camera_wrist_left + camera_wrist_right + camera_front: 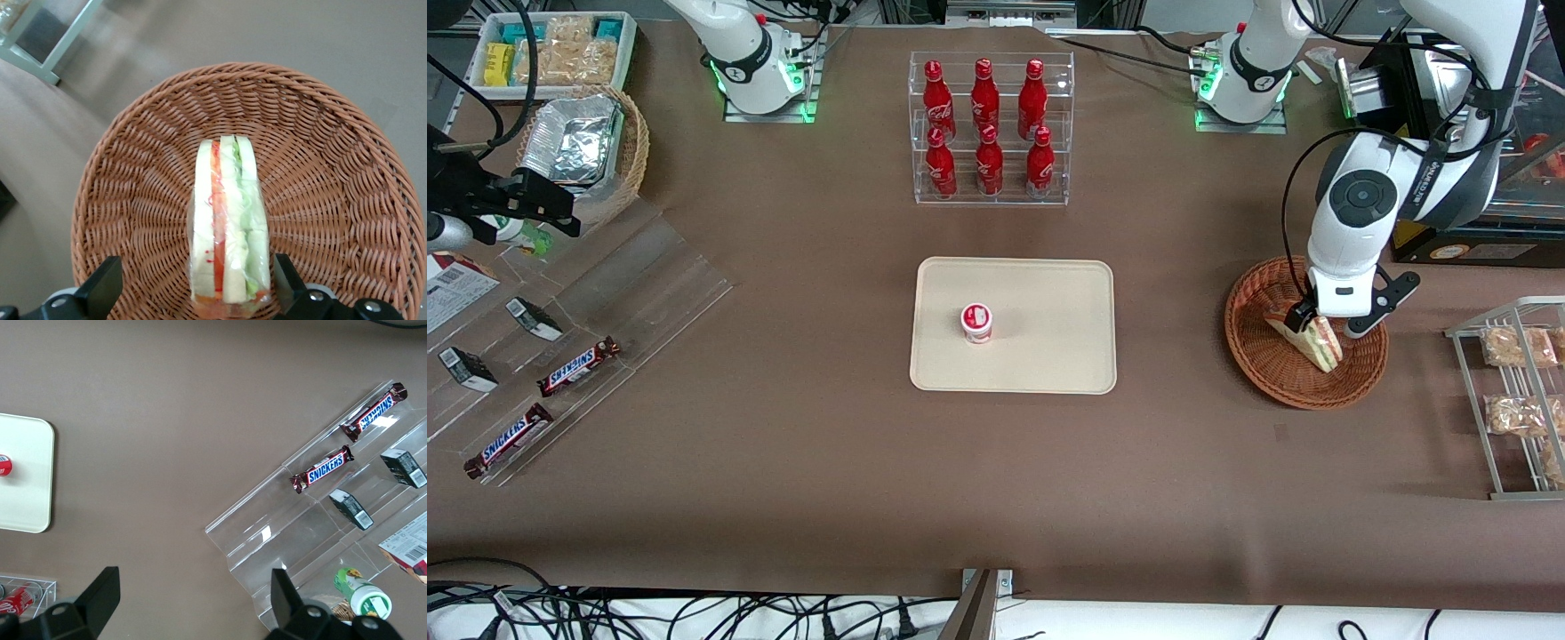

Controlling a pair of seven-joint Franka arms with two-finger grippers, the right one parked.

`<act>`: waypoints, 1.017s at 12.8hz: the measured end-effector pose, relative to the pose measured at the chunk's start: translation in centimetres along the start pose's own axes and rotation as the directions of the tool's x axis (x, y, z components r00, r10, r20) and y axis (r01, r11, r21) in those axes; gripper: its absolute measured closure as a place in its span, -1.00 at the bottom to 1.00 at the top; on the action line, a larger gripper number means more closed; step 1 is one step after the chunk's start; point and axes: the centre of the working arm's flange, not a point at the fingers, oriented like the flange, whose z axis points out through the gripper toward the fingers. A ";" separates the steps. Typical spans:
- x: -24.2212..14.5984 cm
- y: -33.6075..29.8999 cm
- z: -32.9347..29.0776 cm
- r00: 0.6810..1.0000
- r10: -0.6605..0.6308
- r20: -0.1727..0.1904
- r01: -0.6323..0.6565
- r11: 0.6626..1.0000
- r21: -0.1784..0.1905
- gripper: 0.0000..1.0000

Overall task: Place sandwich from basket to tray
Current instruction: 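Lower the left gripper and close it on the sandwich's wrapped edge, then lift the sandwich out of the basket with the left gripper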

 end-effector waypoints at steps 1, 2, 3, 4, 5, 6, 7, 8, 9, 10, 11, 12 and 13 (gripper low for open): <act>-0.3 0.0 0.2 1.000 -0.008 0.000 0.008 1.000 -0.012 -1.00; -0.6 0.1 0.6 1.000 -0.025 0.002 0.025 0.999 -0.021 -1.00; -1.0 0.3 0.9 0.999 -0.039 0.006 0.039 0.999 -0.027 -1.00; -1.3 0.5 1.3 0.999 -0.045 0.010 0.045 0.999 -0.030 -1.00; -1.5 0.6 1.6 0.999 -0.050 0.013 0.050 0.998 -0.031 -1.00; -1.5 0.7 1.7 0.999 -0.052 0.015 0.053 0.998 -0.033 -1.00; -1.6 0.7 1.8 0.998 -0.053 0.014 0.053 0.998 -0.037 -0.99; -1.5 0.8 1.8 0.998 -0.054 0.014 0.054 0.998 -0.039 -0.85; -1.5 0.8 1.8 0.998 -0.054 0.014 0.054 0.998 -0.039 -0.60; -1.5 0.8 1.8 0.998 -0.054 0.014 0.054 0.998 -0.039 -0.34; -1.5 0.8 1.8 0.998 -0.054 0.013 0.054 0.998 -0.040 -0.09; -1.5 0.8 1.8 0.998 -0.054 0.013 0.054 0.998 -0.040 0.04; -1.5 0.8 1.8 0.998 -0.054 0.013 0.054 0.998 -0.040 0.04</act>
